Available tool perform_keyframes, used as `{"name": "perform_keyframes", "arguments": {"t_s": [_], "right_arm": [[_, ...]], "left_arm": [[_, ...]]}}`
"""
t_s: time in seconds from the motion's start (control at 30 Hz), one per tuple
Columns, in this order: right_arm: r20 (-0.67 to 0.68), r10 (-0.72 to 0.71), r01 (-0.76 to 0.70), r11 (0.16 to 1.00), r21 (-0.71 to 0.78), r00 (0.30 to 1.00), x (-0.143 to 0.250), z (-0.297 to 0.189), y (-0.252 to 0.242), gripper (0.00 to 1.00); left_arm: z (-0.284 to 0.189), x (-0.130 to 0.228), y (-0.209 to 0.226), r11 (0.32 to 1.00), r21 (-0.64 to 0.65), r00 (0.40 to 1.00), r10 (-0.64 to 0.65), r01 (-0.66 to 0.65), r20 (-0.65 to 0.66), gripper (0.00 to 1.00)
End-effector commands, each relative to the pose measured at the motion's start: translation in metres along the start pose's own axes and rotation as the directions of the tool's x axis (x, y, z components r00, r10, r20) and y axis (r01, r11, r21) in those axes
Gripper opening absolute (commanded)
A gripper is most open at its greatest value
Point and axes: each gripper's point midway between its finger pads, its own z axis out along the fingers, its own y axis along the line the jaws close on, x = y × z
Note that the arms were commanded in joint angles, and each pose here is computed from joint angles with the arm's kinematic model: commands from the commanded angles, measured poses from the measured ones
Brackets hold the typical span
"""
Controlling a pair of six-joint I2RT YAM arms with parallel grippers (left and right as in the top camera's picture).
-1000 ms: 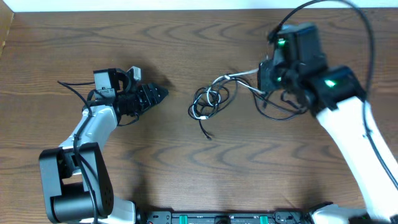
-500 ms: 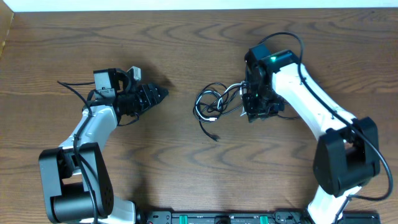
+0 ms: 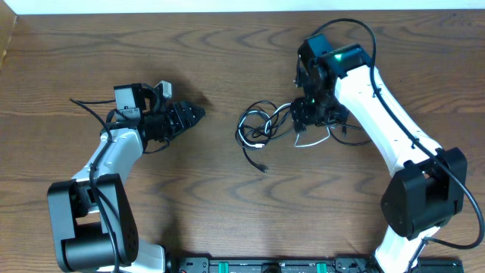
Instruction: Untangle cables
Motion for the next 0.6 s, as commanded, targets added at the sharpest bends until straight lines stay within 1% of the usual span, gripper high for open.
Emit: {"name": "perform_keyframes", "arguments": {"t_s": [0.0,0.07,0.17,0.2,0.3,0.37,0.4,0.47,0.57], "right_arm": [[0.128,-0.027,0.013,0.995,0.103,0.991,-0.028,-0.007,-0.015,0.64],[0.208,0.002,-0.032,0.989,0.143,0.978,-0.047,-0.007,-0.025,0.56],[0.296,0.032,-0.077,0.987,0.141,0.955,-0.071,-0.007,-0.032,0.36],[0.314,0.043,-0.087,0.988,0.126,0.948,-0.076,-0.007,-0.032,0.34],[0.319,0.057,-0.079,0.995,0.056,0.946,-0.084,0.001,-0.023,0.33],[0.266,0.057,-0.053,0.998,-0.025,0.962,-0.076,0.009,-0.007,0.36],[0.22,0.058,-0.044,0.997,-0.065,0.974,-0.067,0.013,0.0,0.37],[0.149,0.057,-0.045,0.996,-0.082,0.987,-0.053,0.022,0.005,0.38],[0.09,0.045,-0.038,0.997,-0.074,0.995,-0.04,0.036,0.009,0.41]], "left_arm": [[0.001,0.001,0.0,1.0,0.004,1.0,0.021,-0.021,-0.006,0.7],[0.001,0.001,0.0,1.0,0.004,1.0,0.021,-0.021,-0.006,0.7],[0.001,0.001,0.0,1.0,0.004,1.0,0.021,-0.021,-0.006,0.7],[0.001,0.001,0.0,1.0,0.004,1.0,0.021,-0.021,-0.006,0.71],[0.001,0.001,0.0,1.0,0.004,1.0,0.021,-0.021,-0.006,0.7],[0.001,0.001,0.0,1.0,0.004,1.0,0.02,-0.02,-0.006,0.7],[0.001,0.001,0.0,1.0,0.004,1.0,0.021,-0.021,-0.006,0.71],[0.001,0.001,0.0,1.0,0.004,1.0,0.021,-0.021,-0.006,0.71],[0.001,0.001,0.0,1.0,0.004,1.0,0.02,-0.02,-0.006,0.7]]}}
